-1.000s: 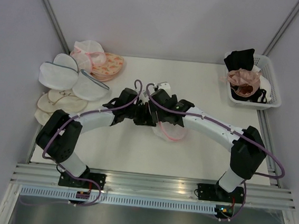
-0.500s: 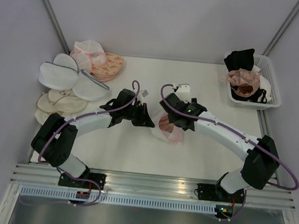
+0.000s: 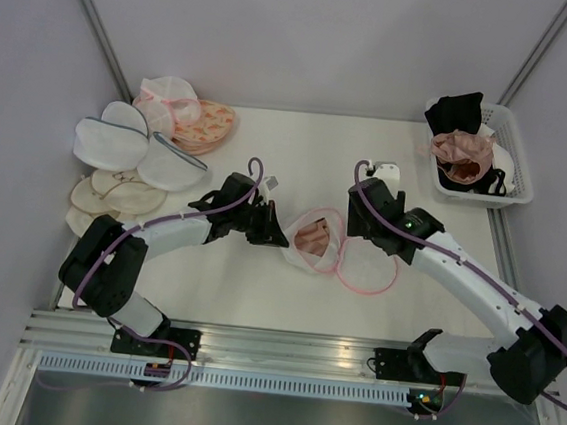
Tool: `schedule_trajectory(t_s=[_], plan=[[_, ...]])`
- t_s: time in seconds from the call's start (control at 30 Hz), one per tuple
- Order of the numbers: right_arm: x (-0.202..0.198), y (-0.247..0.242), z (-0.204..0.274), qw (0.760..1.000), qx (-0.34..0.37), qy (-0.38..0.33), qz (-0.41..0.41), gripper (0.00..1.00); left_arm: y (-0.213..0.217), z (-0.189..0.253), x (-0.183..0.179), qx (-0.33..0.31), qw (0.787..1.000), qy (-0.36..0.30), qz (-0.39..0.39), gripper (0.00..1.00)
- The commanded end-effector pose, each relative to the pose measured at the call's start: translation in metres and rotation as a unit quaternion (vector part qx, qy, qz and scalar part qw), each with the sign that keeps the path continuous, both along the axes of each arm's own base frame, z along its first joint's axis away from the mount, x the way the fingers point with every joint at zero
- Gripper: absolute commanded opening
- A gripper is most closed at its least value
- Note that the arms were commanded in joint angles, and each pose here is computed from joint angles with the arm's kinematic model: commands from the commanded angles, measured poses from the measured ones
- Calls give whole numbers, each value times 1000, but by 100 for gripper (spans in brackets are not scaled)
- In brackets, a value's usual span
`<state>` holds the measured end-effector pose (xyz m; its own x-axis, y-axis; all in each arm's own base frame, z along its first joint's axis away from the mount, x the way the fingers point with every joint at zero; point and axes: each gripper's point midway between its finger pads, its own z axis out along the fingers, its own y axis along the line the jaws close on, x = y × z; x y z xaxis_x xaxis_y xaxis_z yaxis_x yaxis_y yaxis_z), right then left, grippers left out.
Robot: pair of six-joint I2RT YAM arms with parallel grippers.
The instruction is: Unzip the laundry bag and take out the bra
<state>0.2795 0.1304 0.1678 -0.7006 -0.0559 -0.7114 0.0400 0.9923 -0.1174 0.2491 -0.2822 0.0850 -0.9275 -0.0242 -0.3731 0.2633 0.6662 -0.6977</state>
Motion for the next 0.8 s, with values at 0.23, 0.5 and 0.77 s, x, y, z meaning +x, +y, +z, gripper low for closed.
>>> schedule_trajectory(t_s=[0.23, 0.5, 0.77], plan=[[-14, 123, -32, 946, 219, 41, 236, 62, -12, 22, -5, -64, 998, -11, -12, 2], [-6, 144, -65, 935, 240, 47, 257, 59, -22, 42, -12, -118, 993, -4, -29, 2], [30, 108, -109, 980, 119, 51, 154, 58, -19, 32, -19, -114, 993, 10, -30, 2]])
